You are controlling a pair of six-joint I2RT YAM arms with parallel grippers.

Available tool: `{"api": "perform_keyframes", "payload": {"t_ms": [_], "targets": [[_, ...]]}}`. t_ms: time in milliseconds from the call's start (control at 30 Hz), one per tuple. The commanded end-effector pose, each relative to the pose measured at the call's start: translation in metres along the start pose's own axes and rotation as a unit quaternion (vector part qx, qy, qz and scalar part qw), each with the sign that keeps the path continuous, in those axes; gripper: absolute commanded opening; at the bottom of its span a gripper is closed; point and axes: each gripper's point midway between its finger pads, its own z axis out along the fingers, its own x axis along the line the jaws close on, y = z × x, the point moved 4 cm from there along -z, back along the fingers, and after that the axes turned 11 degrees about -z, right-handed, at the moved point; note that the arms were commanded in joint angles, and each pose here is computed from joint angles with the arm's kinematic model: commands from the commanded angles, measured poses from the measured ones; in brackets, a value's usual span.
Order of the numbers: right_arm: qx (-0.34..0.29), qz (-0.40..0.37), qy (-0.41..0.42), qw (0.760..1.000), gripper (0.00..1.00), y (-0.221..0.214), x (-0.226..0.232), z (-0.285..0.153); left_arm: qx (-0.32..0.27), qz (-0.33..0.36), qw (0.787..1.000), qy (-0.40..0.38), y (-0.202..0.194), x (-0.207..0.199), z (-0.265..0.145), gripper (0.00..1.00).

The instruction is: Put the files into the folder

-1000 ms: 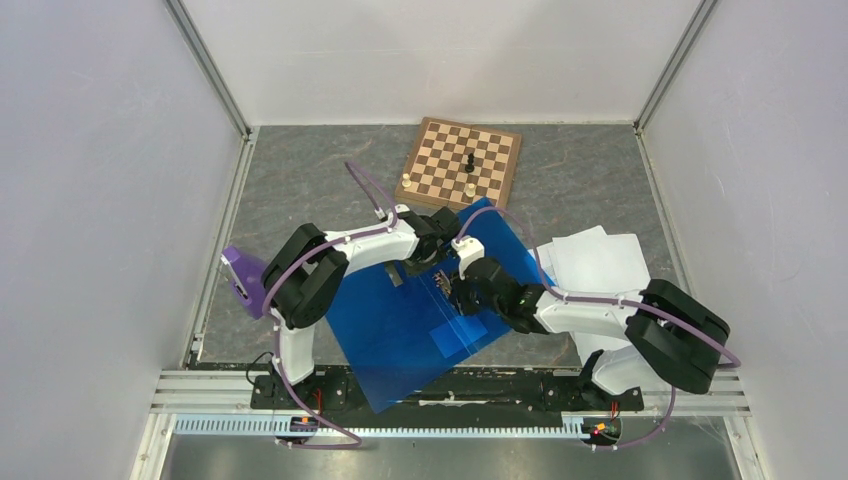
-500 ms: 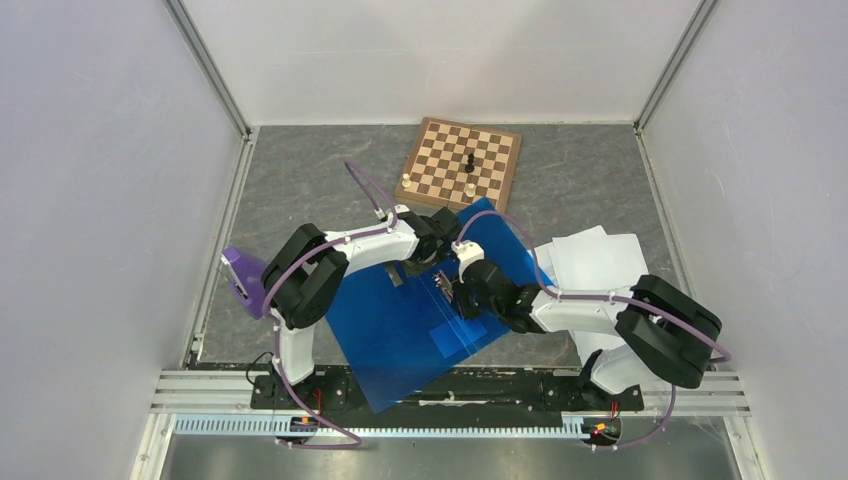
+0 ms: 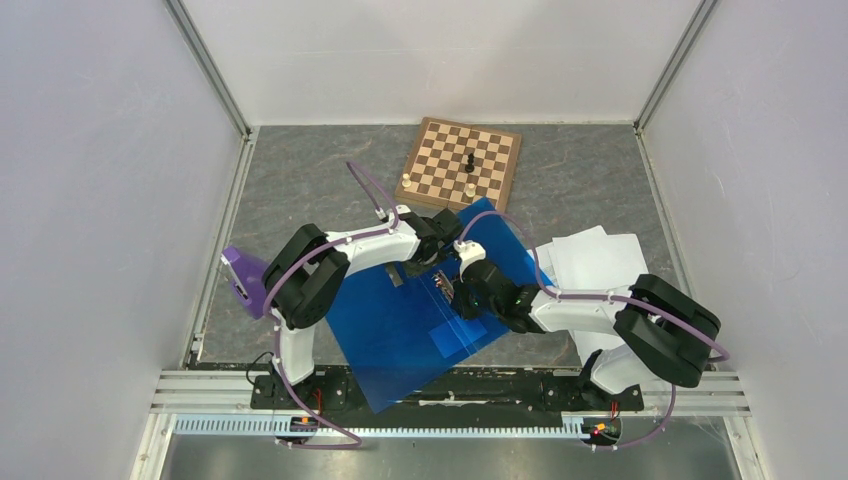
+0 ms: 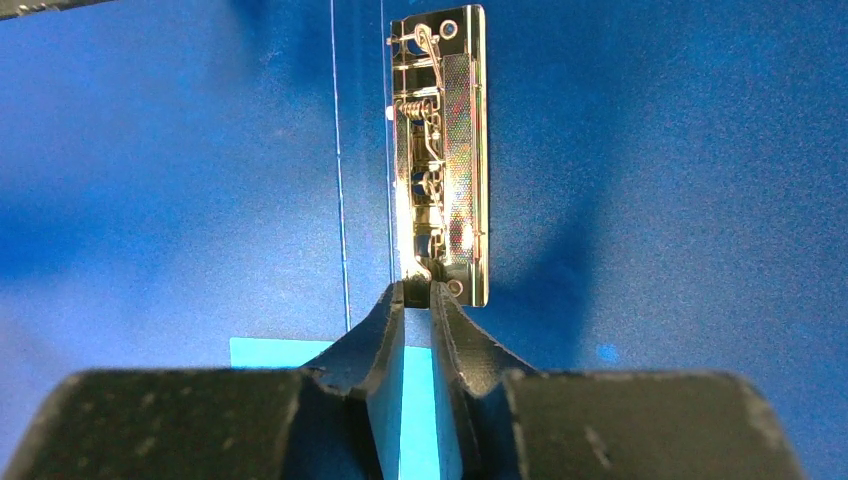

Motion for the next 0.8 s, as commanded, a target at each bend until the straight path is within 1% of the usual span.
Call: {"api": "perform_keyframes", "payload": {"t_ms": [0, 67, 200, 367, 500, 633, 767], "targets": [[-0.020, 0.017, -0.013, 1.000, 0.15, 0.008, -0.003, 0.000, 0.030, 0.044, 0.990, 0.130, -0.036, 0.063, 0.052, 0.96], [-0.019, 0.022, -0.023, 0.999, 0.12, 0.007, -0.005, 0.001, 0.030, 0.047, 0.990, 0.132, -0.036, 0.065, 0.053, 0.96], [0.007, 0.020, -0.055, 0.998, 0.05, 0.002, -0.013, 0.004, 0.028, 0.048, 0.989, 0.134, -0.036, 0.065, 0.053, 0.96], [0.034, 0.020, -0.102, 0.994, 0.01, -0.012, -0.025, 0.005, 0.028, 0.052, 0.989, 0.138, -0.037, 0.066, 0.054, 0.96], [0.057, 0.015, -0.185, 0.981, 0.00, -0.028, -0.041, -0.001, 0.027, 0.057, 0.988, 0.141, -0.037, 0.067, 0.054, 0.96], [0.059, 0.001, -0.254, 0.965, 0.00, -0.035, -0.049, -0.007, 0.024, 0.065, 0.987, 0.148, -0.036, 0.070, 0.055, 0.96], [0.067, 0.021, -0.258, 0.964, 0.00, -0.050, -0.047, -0.002, 0.026, 0.066, 0.986, 0.150, -0.036, 0.071, 0.054, 0.96]]}}
